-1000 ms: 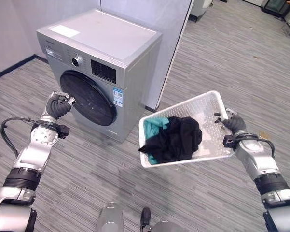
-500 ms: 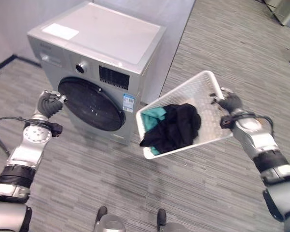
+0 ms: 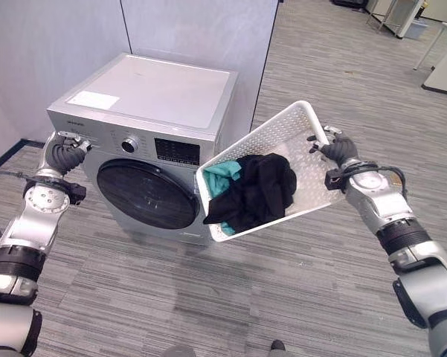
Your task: Grab the laundry basket,head to the washer,open it,put in the laundry and shut it.
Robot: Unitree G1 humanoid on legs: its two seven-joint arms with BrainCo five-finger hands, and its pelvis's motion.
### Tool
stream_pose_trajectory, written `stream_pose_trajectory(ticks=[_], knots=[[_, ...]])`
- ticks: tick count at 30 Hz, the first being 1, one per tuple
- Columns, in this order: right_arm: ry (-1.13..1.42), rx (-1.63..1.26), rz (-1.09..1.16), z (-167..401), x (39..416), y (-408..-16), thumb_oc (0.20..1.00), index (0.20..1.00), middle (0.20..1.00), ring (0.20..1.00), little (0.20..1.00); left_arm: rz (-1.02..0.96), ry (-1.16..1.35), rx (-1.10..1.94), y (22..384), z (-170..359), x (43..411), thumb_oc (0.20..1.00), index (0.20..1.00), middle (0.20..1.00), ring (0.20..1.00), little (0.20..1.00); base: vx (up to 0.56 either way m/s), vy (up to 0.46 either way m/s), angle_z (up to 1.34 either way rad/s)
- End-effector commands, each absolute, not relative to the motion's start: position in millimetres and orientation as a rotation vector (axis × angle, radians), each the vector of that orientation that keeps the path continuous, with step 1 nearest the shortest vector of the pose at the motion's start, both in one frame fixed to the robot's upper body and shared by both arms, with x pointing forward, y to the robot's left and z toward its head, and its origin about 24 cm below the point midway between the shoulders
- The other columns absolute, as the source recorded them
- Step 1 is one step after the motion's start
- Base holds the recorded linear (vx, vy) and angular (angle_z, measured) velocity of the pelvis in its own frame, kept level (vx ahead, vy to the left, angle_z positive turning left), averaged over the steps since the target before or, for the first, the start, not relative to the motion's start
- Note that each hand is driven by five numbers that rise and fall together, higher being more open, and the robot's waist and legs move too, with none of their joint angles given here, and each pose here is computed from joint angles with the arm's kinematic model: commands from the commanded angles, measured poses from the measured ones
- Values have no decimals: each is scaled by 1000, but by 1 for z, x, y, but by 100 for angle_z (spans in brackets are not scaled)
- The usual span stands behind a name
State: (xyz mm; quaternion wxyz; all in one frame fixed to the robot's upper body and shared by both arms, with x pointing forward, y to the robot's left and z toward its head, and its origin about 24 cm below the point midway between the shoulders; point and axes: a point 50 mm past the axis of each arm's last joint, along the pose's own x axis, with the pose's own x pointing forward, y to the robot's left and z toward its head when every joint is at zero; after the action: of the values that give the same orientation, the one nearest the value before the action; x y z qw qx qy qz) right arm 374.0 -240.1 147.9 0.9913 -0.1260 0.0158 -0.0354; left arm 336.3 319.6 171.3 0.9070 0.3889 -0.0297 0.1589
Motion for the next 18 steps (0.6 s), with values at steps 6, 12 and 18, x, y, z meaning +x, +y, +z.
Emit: stream_pose_trajectory(ticks=[6,12,18], knots=[[-361,-220,-30,262,377,-233,200,200,200,200,200,296,-152,819,302,192,349,200,200,200,200,200,28,87,-16],[-391,-206,42,262,369,-222,200,200,200,200,200,278,-154,818,293,193,355,200,200,200,200,200,42,-15,13],[-413,-191,167,259,364,-196,200,200,200,200,200,265,-161,811,286,194,359,200,200,200,200,200,48,-83,4]])
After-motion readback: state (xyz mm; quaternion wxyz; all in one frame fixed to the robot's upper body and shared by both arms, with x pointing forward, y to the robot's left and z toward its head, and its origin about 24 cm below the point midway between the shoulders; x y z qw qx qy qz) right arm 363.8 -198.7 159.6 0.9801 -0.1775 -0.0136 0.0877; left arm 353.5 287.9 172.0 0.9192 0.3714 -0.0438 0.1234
